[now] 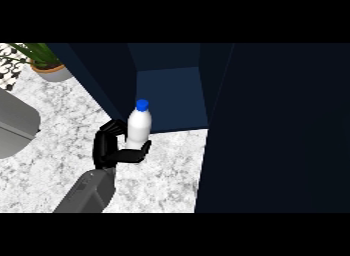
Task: Pick up the bottled water, place it into the cabinet and close the cabinet
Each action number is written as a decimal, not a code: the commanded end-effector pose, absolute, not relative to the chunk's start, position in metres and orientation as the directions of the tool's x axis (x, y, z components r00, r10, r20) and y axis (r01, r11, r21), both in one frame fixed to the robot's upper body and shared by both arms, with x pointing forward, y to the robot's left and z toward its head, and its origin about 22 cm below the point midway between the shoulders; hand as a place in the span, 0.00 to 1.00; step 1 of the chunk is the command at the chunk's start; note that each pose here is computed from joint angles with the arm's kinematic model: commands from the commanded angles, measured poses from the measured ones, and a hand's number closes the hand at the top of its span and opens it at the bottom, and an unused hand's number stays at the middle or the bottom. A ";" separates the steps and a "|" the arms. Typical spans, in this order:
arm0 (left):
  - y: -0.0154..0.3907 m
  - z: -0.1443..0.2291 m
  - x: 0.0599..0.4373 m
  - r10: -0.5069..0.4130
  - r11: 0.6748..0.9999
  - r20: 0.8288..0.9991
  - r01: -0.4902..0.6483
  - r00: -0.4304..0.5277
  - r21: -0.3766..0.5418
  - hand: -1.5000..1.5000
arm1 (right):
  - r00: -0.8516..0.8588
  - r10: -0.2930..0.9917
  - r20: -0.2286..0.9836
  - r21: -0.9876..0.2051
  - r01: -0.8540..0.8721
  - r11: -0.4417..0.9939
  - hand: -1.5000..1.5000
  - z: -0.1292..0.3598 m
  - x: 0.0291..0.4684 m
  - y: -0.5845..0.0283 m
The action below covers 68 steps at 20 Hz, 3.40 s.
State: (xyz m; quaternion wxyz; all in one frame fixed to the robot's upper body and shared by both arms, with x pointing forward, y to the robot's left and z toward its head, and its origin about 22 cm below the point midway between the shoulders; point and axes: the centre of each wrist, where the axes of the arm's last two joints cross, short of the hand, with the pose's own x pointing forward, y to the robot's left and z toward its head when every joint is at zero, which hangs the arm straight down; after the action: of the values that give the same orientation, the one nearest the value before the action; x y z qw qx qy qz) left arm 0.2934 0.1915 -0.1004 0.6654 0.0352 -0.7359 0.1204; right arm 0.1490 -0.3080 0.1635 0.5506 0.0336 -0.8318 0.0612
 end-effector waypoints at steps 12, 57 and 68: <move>0.118 -0.037 0.352 -0.025 0.981 0.987 -0.193 -0.161 -0.006 1.00 | -0.415 -0.018 0.910 -0.050 -0.152 0.987 0.00 0.171 0.155 -0.334; 0.161 -0.028 0.348 -0.050 0.959 0.965 -0.281 -0.256 -0.025 0.00 | -0.408 -0.095 0.908 -0.025 -0.280 0.960 0.00 0.170 0.176 -0.345; 0.127 -0.001 0.357 0.003 0.990 0.940 -0.134 -0.341 -0.051 1.00 | -0.428 -0.062 0.902 -0.046 -0.237 0.970 0.00 0.177 0.180 -0.354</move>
State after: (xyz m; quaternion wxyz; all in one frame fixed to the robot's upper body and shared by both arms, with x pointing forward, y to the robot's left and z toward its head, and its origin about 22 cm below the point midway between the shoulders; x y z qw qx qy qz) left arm 0.2853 0.1897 -0.0881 0.6489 0.1480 -0.7417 0.0831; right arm 0.1776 -0.3497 0.1751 0.5298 0.0987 -0.8375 0.0903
